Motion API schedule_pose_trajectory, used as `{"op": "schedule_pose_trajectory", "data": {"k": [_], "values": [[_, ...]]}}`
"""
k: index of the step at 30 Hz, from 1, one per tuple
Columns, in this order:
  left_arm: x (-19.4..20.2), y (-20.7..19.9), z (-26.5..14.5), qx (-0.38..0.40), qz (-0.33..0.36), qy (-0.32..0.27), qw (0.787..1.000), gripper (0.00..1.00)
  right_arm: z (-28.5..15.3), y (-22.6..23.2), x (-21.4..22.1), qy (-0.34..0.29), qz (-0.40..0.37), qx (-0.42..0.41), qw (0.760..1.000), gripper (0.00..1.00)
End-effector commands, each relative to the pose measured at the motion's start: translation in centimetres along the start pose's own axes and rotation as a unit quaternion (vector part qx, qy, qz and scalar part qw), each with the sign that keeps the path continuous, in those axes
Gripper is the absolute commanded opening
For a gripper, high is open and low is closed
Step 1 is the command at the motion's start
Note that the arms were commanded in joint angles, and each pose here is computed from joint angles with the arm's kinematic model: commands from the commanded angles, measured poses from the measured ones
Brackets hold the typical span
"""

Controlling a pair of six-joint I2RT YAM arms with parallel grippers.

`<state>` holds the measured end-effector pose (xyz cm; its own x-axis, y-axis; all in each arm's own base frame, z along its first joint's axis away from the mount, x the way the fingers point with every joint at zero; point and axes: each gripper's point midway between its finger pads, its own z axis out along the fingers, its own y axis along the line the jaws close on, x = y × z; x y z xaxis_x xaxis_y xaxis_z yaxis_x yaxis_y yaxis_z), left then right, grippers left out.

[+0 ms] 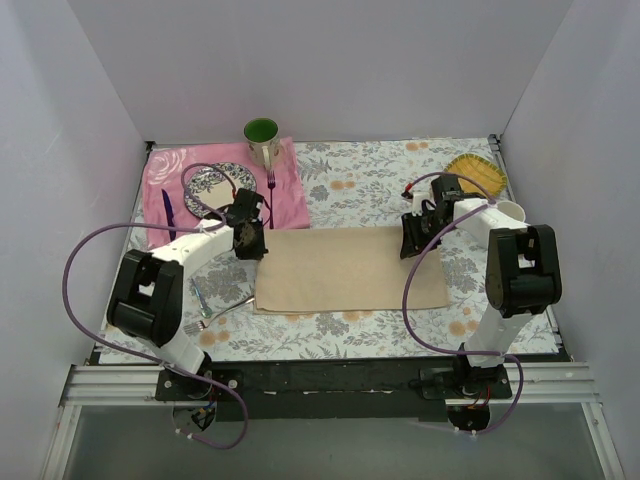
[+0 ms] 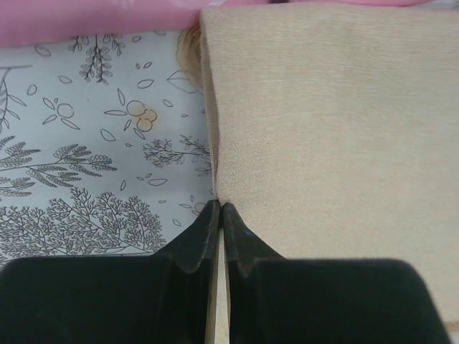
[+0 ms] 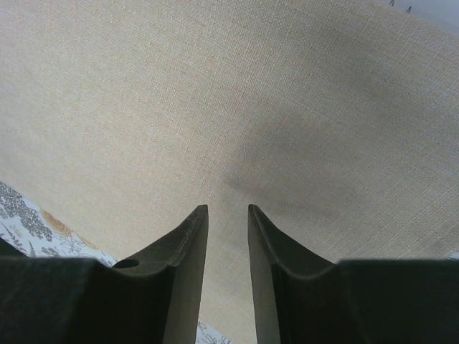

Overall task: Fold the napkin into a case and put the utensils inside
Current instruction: Pick up the rectangle-folded napkin at the center of the board.

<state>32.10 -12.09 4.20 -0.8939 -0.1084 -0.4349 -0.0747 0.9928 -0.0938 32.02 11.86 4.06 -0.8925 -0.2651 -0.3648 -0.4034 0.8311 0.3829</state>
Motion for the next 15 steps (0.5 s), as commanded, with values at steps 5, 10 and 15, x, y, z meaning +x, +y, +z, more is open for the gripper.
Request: {"op": "schedule_pose_trajectory", "data": {"k": [5, 10, 15], "values": [[-4.4, -6.2, -6.1, 0.105, 0.035, -0.059, 0.992, 0.00, -3.4, -0.1, -1.8, -0.024, 0.016, -0.003, 1.000, 0.36], [-4.6, -11.4, -7.1, 0.169, 0.038, -0.043, 0.984, 0.00, -4.8, -1.3, -1.8, -0.026, 0.032, 0.006, 0.999, 0.36], [-4.2, -16.5, -7.4, 0.211, 0.055, -0.026, 0.976, 0.00, -6.0, -2.0, -1.6, -0.023, 0.030, 0.020, 0.999, 0.35]]}}
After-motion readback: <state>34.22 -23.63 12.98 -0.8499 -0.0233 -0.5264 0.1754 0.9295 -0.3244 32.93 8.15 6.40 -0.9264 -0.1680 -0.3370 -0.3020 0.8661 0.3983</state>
